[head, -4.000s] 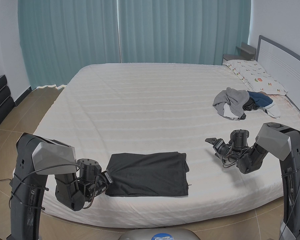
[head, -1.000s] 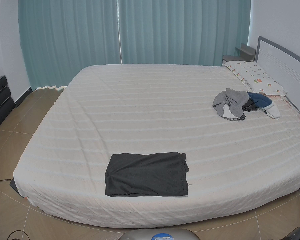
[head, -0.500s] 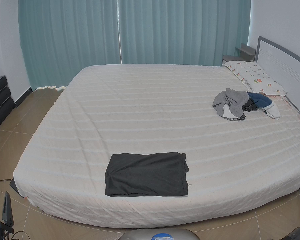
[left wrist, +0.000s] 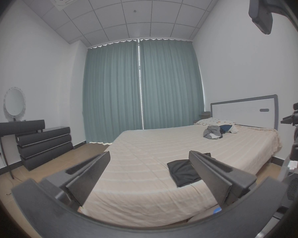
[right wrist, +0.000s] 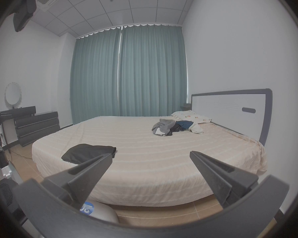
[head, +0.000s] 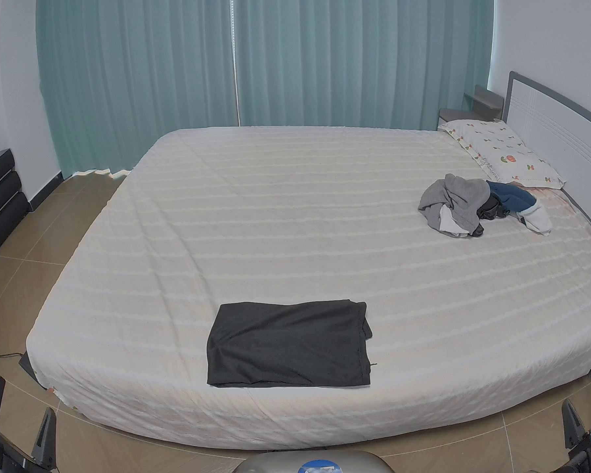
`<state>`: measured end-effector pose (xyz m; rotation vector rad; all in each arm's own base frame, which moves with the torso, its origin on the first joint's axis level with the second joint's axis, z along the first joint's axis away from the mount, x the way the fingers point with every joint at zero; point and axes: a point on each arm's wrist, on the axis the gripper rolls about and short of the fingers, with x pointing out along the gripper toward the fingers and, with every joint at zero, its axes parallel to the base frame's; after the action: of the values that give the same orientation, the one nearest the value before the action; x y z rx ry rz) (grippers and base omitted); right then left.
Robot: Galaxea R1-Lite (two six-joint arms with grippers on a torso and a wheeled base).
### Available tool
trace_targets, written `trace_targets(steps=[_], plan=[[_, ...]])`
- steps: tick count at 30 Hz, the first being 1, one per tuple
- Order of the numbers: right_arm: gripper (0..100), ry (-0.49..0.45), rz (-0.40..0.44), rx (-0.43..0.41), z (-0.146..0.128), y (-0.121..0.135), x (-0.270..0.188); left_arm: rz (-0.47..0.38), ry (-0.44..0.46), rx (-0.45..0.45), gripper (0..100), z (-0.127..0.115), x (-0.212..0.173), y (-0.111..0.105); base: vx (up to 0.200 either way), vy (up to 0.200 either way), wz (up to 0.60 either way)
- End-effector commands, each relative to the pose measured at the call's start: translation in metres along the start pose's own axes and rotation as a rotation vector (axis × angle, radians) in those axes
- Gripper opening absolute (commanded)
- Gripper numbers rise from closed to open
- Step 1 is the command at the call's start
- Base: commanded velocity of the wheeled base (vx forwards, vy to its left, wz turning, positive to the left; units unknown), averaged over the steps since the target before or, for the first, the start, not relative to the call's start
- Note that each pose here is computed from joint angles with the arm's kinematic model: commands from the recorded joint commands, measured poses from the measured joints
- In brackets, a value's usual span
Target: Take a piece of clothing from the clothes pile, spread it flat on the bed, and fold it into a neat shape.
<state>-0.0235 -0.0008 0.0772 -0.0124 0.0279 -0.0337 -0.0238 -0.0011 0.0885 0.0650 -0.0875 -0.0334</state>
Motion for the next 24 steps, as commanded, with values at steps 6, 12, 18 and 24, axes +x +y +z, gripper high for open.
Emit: trace_targets(steps=[6,12,18,24], plan=[[100,-0.017,0.006,0.016,-0.0018,0.0002,0.0005,-0.07,0.034,-0.084,100,-0.0066,0.0007,-0.002,0.0,0.0,0.0],[100,-0.023,0.002,0.016,-0.0015,0.0001,0.0006,0.027,0.055,-0.069,100,-0.0091,0.0007,0.0001,0.0,0.0,0.0],[100,-0.026,0.004,0.01,-0.0014,0.0002,0.0008,0.01,0.091,-0.062,100,-0.0125,0.0003,-0.0005,0.0,0.0,0.0],[100,-0.025,0.011,0.003,-0.0019,0.0002,0.0009,0.008,0.093,-0.057,100,-0.0132,0.0002,-0.0006,0.0,0.0,0.0]])
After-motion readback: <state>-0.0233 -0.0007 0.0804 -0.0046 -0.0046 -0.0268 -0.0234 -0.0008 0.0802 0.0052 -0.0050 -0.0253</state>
